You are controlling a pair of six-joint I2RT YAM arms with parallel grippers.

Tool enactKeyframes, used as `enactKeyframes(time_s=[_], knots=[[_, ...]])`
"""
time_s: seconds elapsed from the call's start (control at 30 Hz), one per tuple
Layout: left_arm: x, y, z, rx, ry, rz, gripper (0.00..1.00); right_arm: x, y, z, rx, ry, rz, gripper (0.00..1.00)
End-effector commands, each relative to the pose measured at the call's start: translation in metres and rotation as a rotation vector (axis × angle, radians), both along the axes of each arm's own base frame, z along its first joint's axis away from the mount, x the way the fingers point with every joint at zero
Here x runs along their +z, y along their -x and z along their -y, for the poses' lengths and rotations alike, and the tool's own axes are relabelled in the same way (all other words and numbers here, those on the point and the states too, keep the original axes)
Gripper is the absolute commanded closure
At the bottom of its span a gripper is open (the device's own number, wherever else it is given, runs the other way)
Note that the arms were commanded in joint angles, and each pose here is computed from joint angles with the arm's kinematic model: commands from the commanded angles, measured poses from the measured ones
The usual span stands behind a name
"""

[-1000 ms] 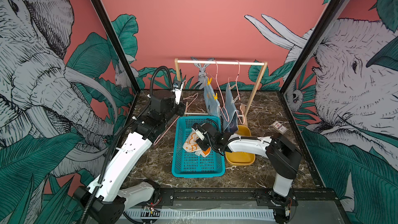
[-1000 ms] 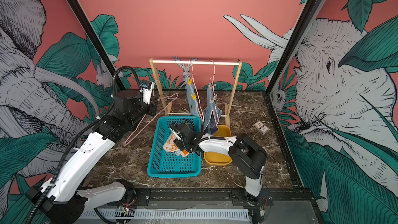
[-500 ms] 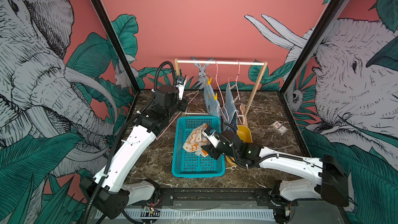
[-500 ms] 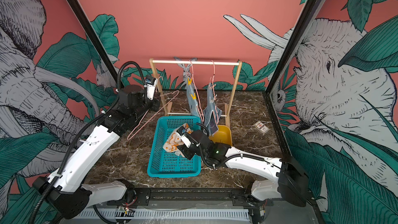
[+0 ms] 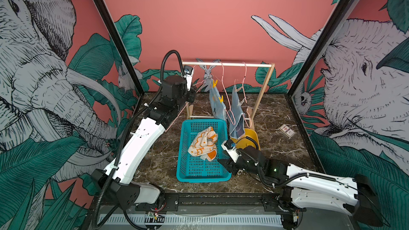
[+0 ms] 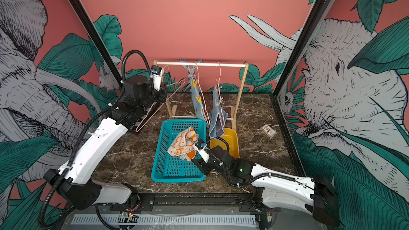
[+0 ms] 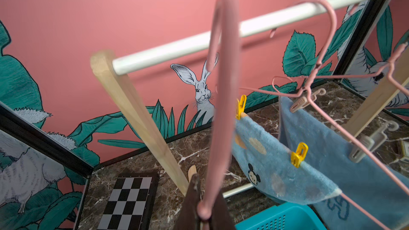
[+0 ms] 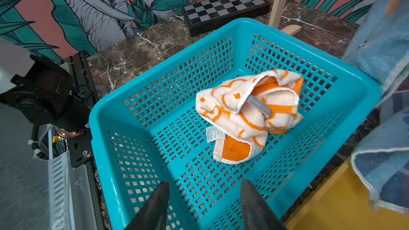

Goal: Remove the clothespins securing towels to the hanger
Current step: Place the hanger on the clothesline.

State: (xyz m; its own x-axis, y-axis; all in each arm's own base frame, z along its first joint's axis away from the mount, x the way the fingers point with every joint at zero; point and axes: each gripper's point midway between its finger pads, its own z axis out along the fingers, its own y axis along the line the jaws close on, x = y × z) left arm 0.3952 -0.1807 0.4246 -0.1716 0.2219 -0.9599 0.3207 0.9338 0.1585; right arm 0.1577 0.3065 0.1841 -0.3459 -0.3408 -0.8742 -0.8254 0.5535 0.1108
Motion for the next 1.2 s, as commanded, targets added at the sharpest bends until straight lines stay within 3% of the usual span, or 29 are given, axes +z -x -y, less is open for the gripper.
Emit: enactKeyframes(time_s=[0.0, 0.33, 0.57, 1.17], knots=[[0.033, -0.004, -0.011, 0.056, 0.035, 0.089, 1.0, 0.005, -0.003, 0.003, -0.033, -0.031, 0.012, 0.49], [0.037, -0.036, -0.006, 0.124, 0.038, 0.101, 1.0, 0.001, -0.003, 0.014, -0.062, -0.054, 0.02, 0.5], [0.019, -0.058, -0.001, 0.149, 0.028, 0.062, 1.0, 0.001, -0.002, 0.02, -0.077, -0.067, 0.021, 0.5], [-0.026, -0.059, -0.003, 0.163, 0.044, -0.018, 1.0, 0.002, -0.003, 0.027, -0.095, -0.072, 0.037, 0.5]])
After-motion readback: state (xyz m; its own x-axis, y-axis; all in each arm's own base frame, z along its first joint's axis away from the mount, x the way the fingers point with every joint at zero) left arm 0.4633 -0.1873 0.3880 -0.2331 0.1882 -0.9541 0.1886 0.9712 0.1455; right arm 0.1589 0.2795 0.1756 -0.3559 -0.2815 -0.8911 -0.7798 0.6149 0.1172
